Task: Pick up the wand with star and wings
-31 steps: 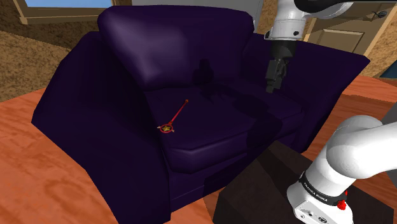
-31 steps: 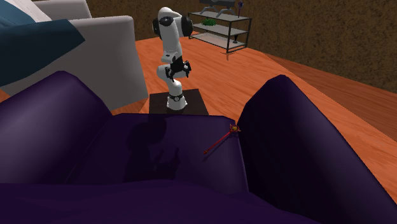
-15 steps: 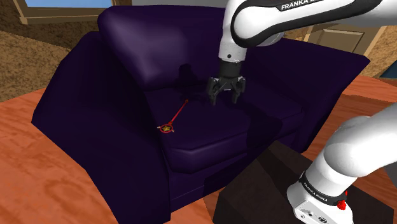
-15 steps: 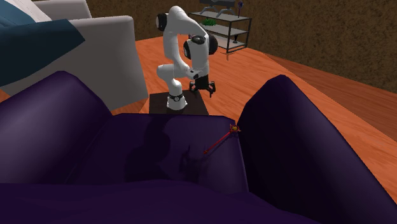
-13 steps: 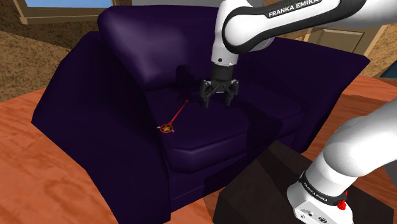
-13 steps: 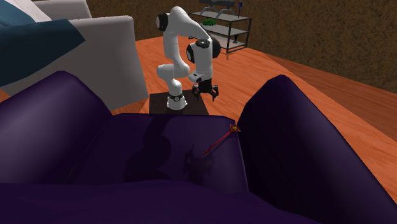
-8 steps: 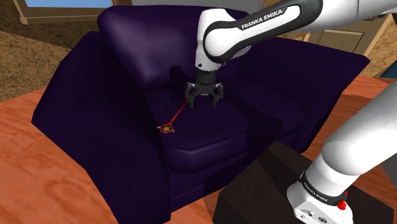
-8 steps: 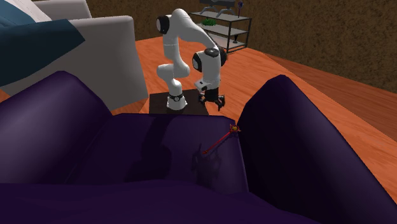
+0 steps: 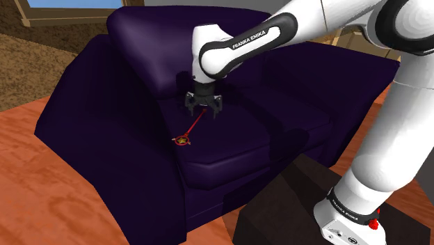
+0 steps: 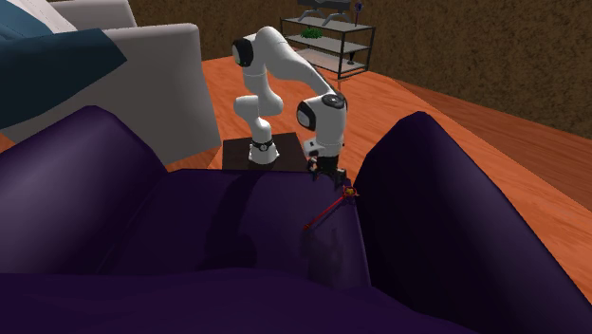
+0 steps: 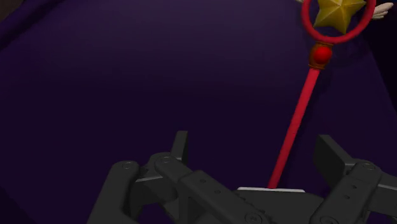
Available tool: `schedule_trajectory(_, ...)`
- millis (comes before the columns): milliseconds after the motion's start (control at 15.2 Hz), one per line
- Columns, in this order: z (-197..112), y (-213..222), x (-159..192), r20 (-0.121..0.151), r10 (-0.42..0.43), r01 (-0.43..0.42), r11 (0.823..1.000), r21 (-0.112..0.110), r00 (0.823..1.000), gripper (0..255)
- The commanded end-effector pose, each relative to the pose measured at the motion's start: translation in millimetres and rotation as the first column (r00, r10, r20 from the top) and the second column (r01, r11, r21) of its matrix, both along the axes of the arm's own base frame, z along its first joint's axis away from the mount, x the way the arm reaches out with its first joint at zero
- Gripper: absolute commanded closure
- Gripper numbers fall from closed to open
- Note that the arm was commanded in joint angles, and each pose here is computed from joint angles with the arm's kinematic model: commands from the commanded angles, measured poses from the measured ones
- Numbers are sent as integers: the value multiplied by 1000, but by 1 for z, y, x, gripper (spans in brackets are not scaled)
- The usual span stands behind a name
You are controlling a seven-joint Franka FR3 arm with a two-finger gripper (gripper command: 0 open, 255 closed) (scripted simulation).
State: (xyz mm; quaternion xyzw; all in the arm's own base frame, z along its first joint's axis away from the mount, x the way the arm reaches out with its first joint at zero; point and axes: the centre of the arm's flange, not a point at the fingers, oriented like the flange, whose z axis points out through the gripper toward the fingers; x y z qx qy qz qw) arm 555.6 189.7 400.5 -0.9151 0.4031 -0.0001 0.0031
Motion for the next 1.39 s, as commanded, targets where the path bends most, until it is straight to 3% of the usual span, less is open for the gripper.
schedule_trajectory(0, -10, 1, 24, 7, -73, 73, 997, -15, 997, 0)
schedule_trajectory(264, -29, -1, 65, 19, -190, 191, 981, -39, 982, 0)
schedule_trajectory(858, -69, -1, 65, 19, -190, 191, 981, -39, 982, 0)
schedule_trajectory(924, -69, -2, 64, 19, -190, 191, 981, -39, 982, 255)
schedule_trajectory(1320, -68, -3, 67, 19, -190, 191, 981, -39, 982, 255)
